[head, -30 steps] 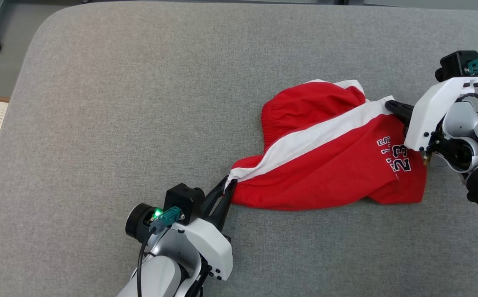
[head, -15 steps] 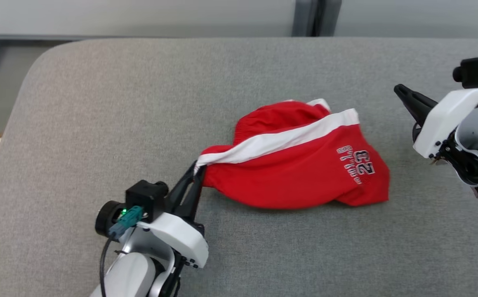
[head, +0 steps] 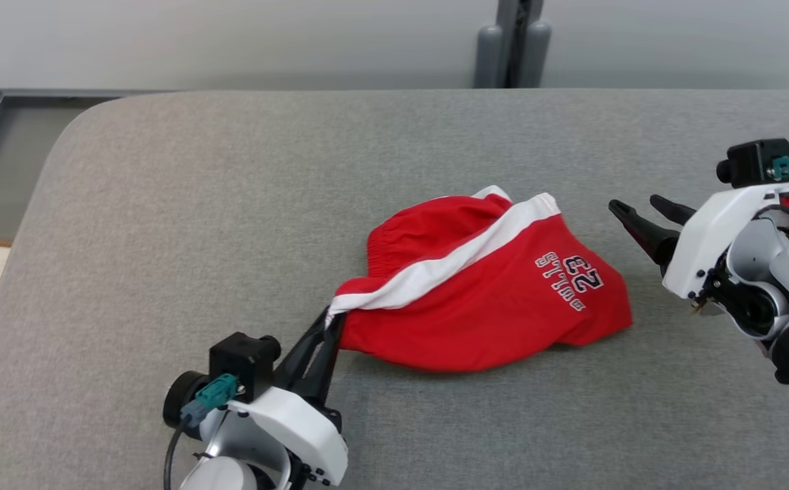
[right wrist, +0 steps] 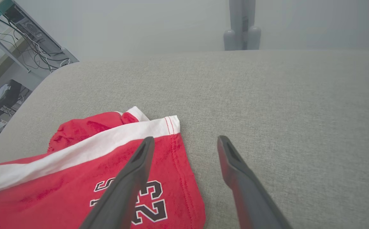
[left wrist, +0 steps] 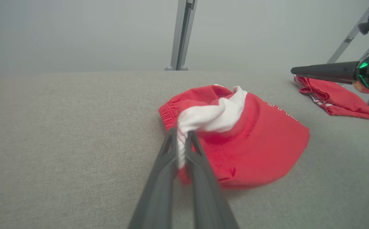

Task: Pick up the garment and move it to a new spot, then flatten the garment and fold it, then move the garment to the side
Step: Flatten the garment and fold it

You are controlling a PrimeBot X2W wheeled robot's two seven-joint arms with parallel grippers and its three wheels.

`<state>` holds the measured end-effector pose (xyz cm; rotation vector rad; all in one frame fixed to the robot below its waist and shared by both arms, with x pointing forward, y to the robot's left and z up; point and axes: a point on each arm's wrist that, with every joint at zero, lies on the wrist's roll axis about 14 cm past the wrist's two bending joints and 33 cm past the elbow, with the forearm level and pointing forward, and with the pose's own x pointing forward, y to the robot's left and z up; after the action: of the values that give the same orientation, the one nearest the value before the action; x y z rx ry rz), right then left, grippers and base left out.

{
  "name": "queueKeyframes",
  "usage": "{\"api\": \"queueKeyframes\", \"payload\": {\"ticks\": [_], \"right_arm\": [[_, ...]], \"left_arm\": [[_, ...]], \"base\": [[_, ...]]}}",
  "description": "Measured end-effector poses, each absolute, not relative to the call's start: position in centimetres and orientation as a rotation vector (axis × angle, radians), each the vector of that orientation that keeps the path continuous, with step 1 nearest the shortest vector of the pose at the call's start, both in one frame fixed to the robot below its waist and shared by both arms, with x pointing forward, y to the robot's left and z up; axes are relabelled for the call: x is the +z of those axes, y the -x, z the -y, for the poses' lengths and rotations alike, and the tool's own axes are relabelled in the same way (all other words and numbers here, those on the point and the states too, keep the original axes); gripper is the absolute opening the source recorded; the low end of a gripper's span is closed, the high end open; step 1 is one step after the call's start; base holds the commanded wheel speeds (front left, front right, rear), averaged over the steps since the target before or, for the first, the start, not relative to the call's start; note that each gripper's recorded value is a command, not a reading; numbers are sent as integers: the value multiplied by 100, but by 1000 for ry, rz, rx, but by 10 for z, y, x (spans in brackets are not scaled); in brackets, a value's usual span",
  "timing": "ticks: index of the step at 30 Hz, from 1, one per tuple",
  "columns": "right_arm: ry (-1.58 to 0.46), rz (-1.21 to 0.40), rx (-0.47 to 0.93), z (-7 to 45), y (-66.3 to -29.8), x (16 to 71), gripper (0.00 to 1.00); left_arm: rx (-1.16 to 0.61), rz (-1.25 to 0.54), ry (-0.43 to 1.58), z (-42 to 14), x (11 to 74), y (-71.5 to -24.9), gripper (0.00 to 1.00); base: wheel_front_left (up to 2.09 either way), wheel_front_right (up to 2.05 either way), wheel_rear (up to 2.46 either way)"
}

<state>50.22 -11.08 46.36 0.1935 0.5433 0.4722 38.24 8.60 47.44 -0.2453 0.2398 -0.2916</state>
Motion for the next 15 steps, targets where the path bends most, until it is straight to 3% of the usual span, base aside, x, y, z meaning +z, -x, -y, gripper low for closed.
{"api": "queueKeyframes", "payload": {"ticks": [15], "right_arm": [[-77, -745, 554, 55, -537, 408, 100]], "left_arm": [[-231, -279, 293, -93, 454, -384, 0]], "base": [[0, 0, 0]]}}
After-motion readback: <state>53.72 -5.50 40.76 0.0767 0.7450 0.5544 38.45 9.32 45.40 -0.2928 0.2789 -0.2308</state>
